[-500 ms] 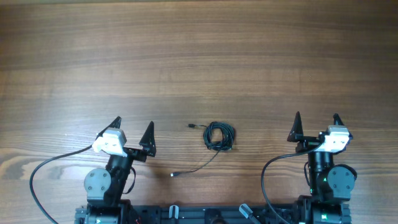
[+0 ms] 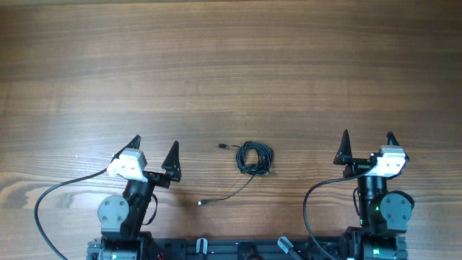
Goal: Untangle cables
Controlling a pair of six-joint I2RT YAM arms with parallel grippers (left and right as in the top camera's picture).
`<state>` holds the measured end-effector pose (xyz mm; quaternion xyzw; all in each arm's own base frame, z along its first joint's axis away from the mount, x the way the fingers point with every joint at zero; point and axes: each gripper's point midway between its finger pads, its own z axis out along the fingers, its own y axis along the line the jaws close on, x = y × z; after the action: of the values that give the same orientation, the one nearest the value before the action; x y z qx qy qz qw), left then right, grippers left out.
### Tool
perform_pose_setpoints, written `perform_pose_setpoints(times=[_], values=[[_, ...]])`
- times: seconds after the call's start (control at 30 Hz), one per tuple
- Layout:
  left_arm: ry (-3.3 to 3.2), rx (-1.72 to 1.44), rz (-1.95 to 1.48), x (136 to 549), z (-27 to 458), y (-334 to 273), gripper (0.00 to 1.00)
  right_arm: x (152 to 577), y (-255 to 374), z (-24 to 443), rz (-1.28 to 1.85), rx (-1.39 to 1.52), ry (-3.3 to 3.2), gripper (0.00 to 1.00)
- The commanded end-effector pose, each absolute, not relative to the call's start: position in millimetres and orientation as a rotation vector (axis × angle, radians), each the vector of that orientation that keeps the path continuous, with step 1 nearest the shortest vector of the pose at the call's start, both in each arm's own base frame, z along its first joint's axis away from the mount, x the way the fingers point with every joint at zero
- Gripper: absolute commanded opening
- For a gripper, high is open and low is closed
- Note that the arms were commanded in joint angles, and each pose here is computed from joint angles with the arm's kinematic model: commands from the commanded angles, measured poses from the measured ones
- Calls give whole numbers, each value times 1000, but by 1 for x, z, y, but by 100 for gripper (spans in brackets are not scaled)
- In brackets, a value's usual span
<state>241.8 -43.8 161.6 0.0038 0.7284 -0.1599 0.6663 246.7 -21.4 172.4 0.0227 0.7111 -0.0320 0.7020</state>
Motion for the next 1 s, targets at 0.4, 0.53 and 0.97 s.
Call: perform_pose_setpoints(times=[0.4,0.53,0.97], values=[[1643,20,-335,242,160,-42,100,247,-18,174,-67,27,1574,100],[1643,20,-335,242,160,-42,100,247,-18,174,-67,27,1574,100],[1592,17,-454,239,175,-54,100,247,-18,174,-67,27,1574,100]])
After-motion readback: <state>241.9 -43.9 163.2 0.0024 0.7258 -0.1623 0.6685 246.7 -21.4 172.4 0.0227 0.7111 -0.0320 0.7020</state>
